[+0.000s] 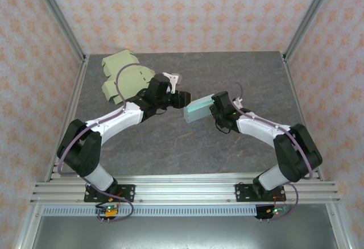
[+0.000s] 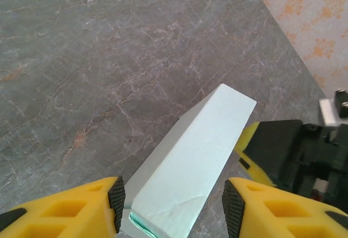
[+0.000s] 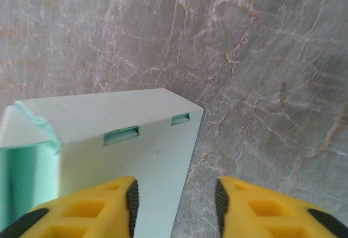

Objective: Fold the paper box

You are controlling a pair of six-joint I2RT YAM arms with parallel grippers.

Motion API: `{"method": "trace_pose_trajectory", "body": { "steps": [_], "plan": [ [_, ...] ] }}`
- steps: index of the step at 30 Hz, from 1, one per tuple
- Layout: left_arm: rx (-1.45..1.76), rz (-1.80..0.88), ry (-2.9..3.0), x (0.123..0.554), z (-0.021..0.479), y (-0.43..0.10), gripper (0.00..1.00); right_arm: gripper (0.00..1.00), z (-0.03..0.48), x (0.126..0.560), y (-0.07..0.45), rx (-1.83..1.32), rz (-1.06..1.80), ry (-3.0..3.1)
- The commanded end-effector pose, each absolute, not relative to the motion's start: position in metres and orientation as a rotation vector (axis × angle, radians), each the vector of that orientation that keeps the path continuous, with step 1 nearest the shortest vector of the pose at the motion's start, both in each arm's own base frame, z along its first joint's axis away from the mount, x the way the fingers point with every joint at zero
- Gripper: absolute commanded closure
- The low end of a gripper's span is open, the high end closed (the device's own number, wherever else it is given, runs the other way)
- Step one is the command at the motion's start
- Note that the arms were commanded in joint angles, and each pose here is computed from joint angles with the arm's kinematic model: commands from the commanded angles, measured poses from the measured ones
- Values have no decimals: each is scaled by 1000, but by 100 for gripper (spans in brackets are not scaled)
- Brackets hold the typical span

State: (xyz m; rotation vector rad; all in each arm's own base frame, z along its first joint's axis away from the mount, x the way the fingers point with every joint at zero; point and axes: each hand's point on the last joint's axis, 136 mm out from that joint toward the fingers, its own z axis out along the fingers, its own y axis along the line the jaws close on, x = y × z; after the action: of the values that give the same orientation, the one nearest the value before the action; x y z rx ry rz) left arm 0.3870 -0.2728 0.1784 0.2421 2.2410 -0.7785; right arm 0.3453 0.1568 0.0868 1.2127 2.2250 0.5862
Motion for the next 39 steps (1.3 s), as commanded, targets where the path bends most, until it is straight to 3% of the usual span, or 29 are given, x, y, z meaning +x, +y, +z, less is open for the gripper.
{"method": "trace_pose_trajectory", "body": {
  "steps": [1, 8, 13, 17, 22, 26, 35, 39],
  "plan": [
    [197, -763, 2221, 392, 188, -267, 46, 49, 115, 341, 139, 1218, 568, 2153],
    [241, -556, 2316, 401, 145, -257, 47, 44, 150, 353, 144, 1222, 649, 2129],
    [440, -484, 2327, 382, 108, -265, 48, 43, 167, 366, 139, 1134, 612, 2110],
    [554, -393, 2356, 367, 84, -262, 48, 38, 146, 373, 152, 1101, 622, 2202],
    [559, -327, 2373, 367, 72, -253, 48, 43, 85, 362, 155, 1149, 556, 2317],
    [570, -309, 2370, 369, 74, -253, 48, 51, 57, 353, 150, 1200, 529, 2346],
    [499, -539, 2221, 375, 156, -278, 45, 52, 71, 362, 153, 1193, 548, 2327],
    [512, -588, 2202, 374, 164, -285, 43, 53, 64, 361, 155, 1205, 561, 2333]
  ]
}}
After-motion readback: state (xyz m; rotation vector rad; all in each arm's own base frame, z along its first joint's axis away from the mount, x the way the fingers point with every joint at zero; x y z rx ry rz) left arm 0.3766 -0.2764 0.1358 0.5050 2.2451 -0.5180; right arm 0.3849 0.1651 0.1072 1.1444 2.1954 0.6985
